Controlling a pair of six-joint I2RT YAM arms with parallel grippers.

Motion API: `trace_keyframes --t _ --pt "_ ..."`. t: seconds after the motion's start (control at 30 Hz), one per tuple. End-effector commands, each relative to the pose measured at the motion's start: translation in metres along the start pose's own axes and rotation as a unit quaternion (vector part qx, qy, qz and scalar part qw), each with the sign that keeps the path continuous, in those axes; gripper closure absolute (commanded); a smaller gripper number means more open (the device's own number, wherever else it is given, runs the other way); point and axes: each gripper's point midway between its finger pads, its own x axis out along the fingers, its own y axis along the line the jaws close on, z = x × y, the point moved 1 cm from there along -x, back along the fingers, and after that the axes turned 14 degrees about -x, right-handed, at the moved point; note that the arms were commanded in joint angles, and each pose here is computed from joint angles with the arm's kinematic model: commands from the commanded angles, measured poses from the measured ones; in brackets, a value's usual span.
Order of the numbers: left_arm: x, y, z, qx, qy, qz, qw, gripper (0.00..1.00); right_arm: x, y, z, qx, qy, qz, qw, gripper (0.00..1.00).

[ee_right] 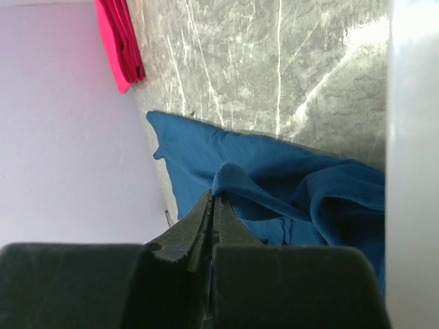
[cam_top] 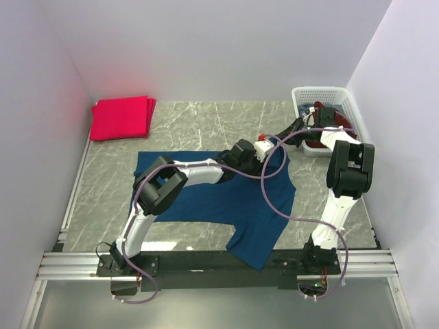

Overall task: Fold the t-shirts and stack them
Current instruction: Fold the tshirt

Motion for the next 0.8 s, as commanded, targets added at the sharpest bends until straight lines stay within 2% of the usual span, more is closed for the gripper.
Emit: trace_keyframes --t 0.0,0.27,0.47,0.57,0.7,0.77 --pt "0.010 -0.001 0.019 0.026 -0.033 0.006 0.999 0.48 0.010 -0.027 -0.024 0.051 0.033 -0.030 0.998 1.00" --pt "0.024 0.012 0.024 0.023 -0.046 0.013 0.999 0.48 0.008 -0.027 -0.034 0.055 0.042 -0.023 0.997 1.00" --pt "0.018 0.014 0.036 -0.020 -0.053 -0.006 0.998 0.53 0.008 -0.026 -0.034 0.054 0.043 -0.021 0.997 1.00" --pt "0.013 0.018 0.044 -0.033 -0.061 -0.008 0.998 0.60 0.008 -0.025 -0.036 0.054 0.045 -0.020 0.997 1.00" --pt "0.018 0.028 0.045 -0.028 -0.055 0.019 0.998 0.76 0.008 -0.025 -0.038 0.056 0.047 -0.017 0.997 1.00" --pt "0.020 0.032 0.045 -0.032 -0.053 0.021 0.998 0.80 0.008 -0.025 -0.039 0.056 0.048 -0.016 0.997 1.00"
